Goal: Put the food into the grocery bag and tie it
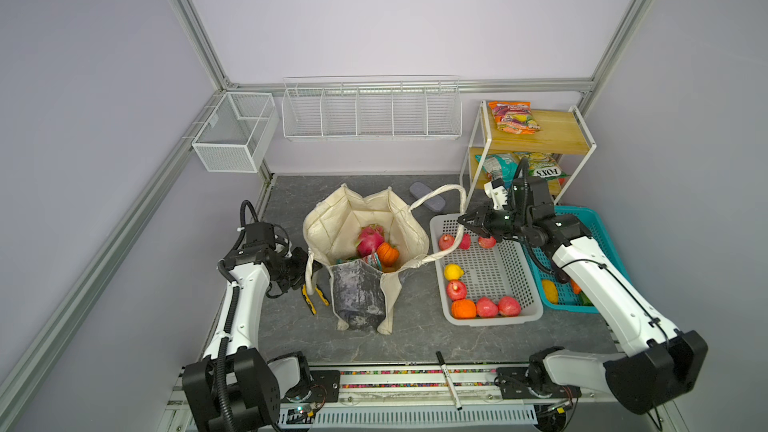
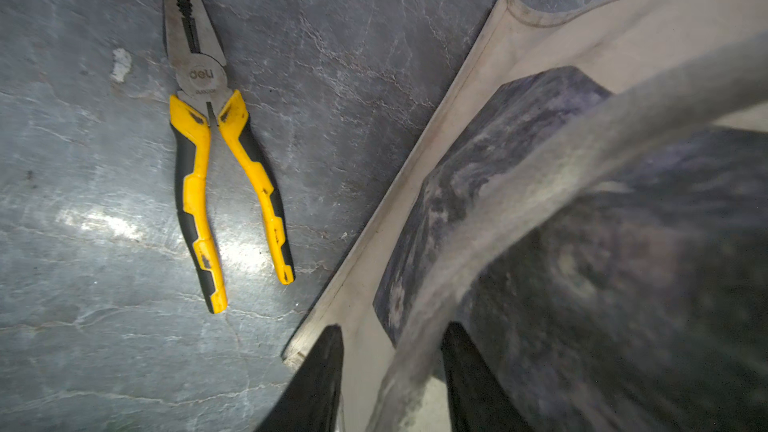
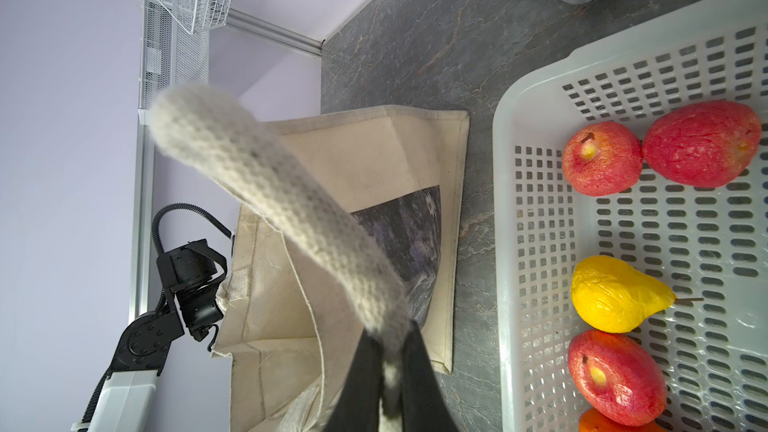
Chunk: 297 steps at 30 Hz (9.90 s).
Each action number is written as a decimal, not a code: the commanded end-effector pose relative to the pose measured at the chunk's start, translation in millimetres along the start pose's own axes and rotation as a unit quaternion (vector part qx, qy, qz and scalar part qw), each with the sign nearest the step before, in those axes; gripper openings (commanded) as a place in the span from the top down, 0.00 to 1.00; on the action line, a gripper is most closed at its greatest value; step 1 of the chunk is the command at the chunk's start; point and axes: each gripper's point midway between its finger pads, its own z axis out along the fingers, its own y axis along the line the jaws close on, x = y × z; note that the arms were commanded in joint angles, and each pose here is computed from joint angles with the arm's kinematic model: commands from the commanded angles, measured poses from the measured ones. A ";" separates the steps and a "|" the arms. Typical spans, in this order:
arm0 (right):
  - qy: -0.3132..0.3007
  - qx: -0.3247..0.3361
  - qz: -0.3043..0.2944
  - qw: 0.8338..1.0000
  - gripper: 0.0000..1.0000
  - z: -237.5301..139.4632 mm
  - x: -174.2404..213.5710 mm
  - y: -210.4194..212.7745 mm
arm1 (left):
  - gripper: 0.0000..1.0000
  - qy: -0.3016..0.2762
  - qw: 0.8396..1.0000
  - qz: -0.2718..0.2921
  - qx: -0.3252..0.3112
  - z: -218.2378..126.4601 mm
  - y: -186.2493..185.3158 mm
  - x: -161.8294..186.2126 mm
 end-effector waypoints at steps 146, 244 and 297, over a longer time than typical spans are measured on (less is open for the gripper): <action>0.053 -0.263 -0.201 0.942 0.93 111.3 10.5 266.9 | 0.38 -0.231 0.907 -0.042 0.349 -188.7 -271.7 -40.7; 0.055 -0.138 -0.272 0.951 0.64 69.8 -11.6 183.7 | 1.00 -0.071 0.944 0.015 0.321 -103.3 -279.1 -20.8; 0.024 -0.491 -0.316 0.812 0.28 83.8 71.4 205.6 | 1.00 0.037 0.946 0.036 0.320 -75.4 -288.6 14.5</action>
